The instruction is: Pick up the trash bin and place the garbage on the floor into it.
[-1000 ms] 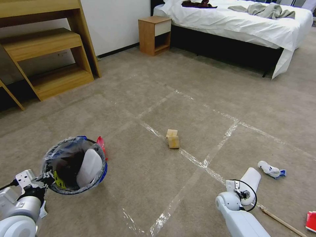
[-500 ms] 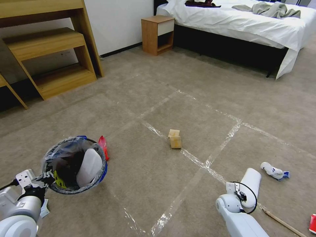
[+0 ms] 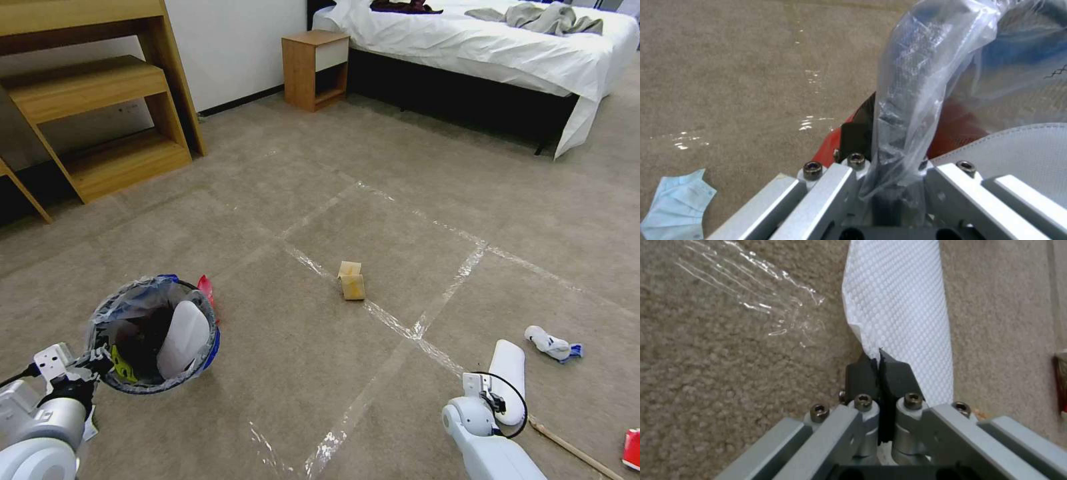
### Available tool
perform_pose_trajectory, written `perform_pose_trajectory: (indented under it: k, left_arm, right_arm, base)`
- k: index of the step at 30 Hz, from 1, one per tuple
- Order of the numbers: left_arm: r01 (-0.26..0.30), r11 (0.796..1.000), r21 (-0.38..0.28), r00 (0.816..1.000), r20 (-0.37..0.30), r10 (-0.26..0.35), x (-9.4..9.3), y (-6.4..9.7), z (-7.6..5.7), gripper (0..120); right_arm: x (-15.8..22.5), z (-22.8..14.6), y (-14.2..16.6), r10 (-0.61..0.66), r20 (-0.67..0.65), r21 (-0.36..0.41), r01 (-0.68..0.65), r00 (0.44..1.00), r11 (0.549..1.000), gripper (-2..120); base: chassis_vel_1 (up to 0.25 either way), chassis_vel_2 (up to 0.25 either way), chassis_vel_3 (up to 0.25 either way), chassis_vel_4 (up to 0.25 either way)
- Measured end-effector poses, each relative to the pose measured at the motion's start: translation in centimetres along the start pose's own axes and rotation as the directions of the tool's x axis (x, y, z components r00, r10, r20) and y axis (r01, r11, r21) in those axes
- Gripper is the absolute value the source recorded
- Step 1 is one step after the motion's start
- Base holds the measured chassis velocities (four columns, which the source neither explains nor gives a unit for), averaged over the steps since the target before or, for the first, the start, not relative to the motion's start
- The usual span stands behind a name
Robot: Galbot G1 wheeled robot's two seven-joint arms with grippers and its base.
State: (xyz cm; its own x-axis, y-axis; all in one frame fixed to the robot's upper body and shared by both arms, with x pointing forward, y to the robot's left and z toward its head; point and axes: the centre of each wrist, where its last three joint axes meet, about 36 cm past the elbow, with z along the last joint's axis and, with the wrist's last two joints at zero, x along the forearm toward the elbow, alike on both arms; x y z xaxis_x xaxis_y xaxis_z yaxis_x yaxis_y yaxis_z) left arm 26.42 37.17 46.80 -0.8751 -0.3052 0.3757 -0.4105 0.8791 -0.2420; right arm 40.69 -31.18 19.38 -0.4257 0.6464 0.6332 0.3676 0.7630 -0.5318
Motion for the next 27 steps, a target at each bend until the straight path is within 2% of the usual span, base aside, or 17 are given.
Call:
perform_pose_trajectory:
  k: [7, 9, 18, 23, 26, 27]
  left_arm:
    - [-0.001, 1.000, -0.004, 1.000, 0.001, 0.001, 0.1, -0.1, 0.0, 1]
    - [-0.005, 1.000, -0.012, 1.000, 0.001, 0.005, 0.1, -0.2, -0.2, 1]
    - [-0.010, 1.000, -0.022, 1.000, 0.001, 0.010, 0.3, -0.4, -0.4, 1]
    - [-0.007, 1.000, -0.024, 1.000, 0.003, 0.007, 0.3, -0.3, -0.5, 1]
    - [-0.007, 1.000, -0.025, 1.000, 0.002, 0.007, 0.3, -0.3, -0.5, 1]
    - [-0.007, 1.000, -0.025, 1.000, 0.002, 0.007, 0.3, -0.3, -0.5, 1]
  right_arm:
    - [0.7, -0.4, -1.4, -0.009, 0.049, -0.028, 0.010, 0.999, 1.000, 0]
    - [1.8, -1.5, -4.5, -0.027, 0.123, -0.050, 0.034, 0.992, 0.998, 0]
    - [4.0, -2.9, -7.5, -0.051, 0.216, -0.063, 0.066, 0.975, 0.996, 0]
    - [6.0, -3.9, -8.5, -0.081, 0.325, -0.092, 0.117, 0.942, 0.989, 0]
    - [7.8, -4.8, -8.9, -0.152, 0.471, -0.126, 0.237, 0.869, 0.963, 0]
    - [7.8, -4.8, -8.9, -0.152, 0.471, -0.126, 0.237, 0.869, 0.963, 0]
  base:
    - [0.000, 0.000, 0.000, 0.000]
    - [0.000, 0.000, 0.000, 0.000]
    - [0.000, 0.000, 0.000, 0.000]
    - [0.000, 0.000, 0.000, 0.000]
    - [0.000, 0.000, 0.000, 0.000]
    - [0.000, 0.000, 0.000, 0.000]
